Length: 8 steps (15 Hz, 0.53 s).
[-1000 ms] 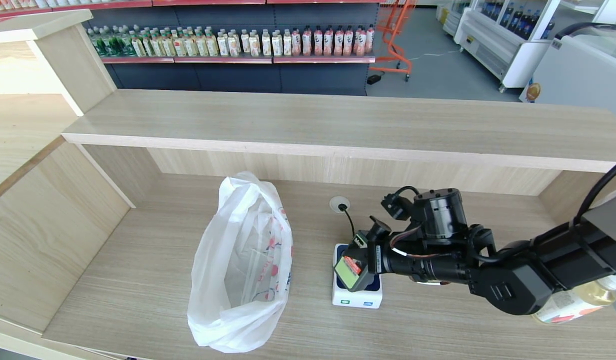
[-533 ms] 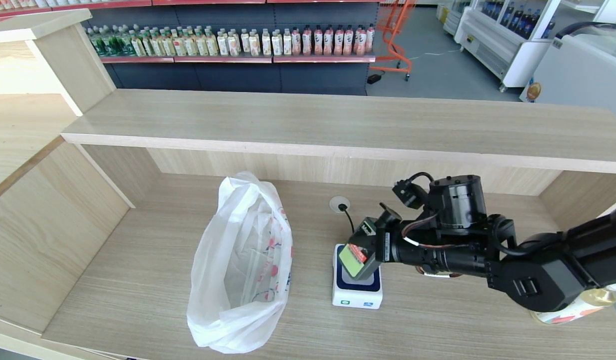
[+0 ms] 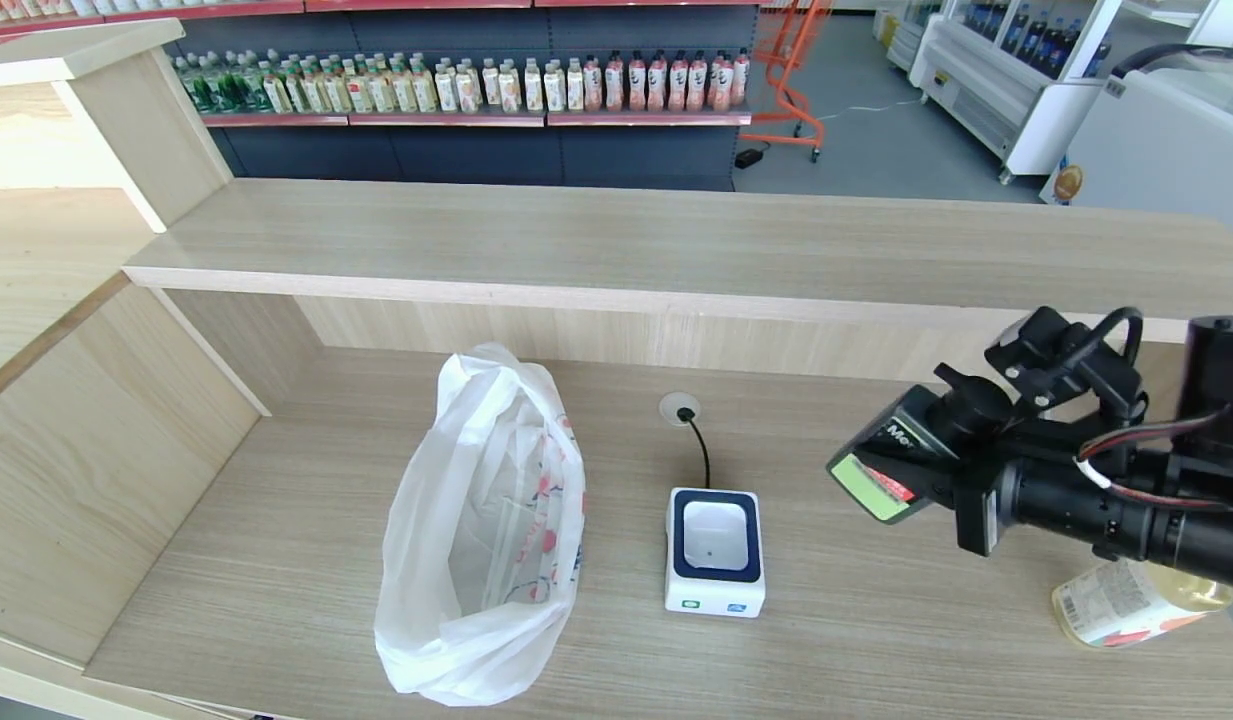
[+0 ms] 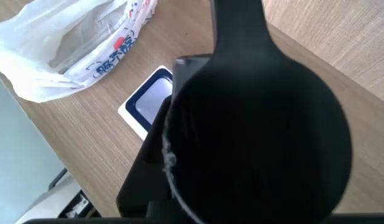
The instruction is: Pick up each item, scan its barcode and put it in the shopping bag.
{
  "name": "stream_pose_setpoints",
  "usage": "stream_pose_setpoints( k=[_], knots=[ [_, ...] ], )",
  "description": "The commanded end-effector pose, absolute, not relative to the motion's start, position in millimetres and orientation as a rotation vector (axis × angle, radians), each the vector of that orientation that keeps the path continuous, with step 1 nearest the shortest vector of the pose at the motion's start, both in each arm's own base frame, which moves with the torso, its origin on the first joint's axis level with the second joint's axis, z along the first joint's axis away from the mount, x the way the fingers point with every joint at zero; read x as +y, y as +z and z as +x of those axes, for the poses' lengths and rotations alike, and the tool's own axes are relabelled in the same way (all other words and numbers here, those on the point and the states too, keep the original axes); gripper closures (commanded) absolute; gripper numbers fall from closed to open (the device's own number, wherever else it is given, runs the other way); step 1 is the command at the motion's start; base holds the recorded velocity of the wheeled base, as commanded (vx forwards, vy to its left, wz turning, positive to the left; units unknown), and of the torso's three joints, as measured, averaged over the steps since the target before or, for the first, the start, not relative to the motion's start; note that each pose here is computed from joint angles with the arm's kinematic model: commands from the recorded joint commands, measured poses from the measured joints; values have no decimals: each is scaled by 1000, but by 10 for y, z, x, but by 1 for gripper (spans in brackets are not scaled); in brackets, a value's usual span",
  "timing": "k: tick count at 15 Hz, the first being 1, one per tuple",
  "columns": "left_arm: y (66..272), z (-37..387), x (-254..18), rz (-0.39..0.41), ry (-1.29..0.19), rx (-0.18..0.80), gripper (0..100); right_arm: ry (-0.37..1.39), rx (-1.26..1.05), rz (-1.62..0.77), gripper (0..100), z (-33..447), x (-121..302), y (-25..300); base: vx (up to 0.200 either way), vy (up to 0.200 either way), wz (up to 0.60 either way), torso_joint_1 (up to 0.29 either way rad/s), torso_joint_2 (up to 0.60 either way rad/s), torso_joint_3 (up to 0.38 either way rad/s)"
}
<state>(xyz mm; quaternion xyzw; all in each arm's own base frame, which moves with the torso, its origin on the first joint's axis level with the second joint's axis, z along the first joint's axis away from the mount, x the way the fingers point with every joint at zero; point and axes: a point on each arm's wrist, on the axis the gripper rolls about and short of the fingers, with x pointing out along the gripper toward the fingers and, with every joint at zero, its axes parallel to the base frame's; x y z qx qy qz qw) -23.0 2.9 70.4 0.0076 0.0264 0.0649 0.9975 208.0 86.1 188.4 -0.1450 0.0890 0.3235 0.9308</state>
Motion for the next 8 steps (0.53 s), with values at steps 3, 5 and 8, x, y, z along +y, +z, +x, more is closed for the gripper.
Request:
stream_pose_setpoints(
  k=[3,5,8],
  knots=[
    [703,-230,29,16,130,53,0,692,167,-203,100,1488,715,1846,0,0,0,0,0,0],
    [703,-230,29,19,130,53,0,696,200,-169,100,1334,662,1894,0,0,0,0,0,0],
    [703,-230,29,17,130,53,0,698,232,-132,100,1271,639,2002,0,0,0,0,0,0]
  ],
)
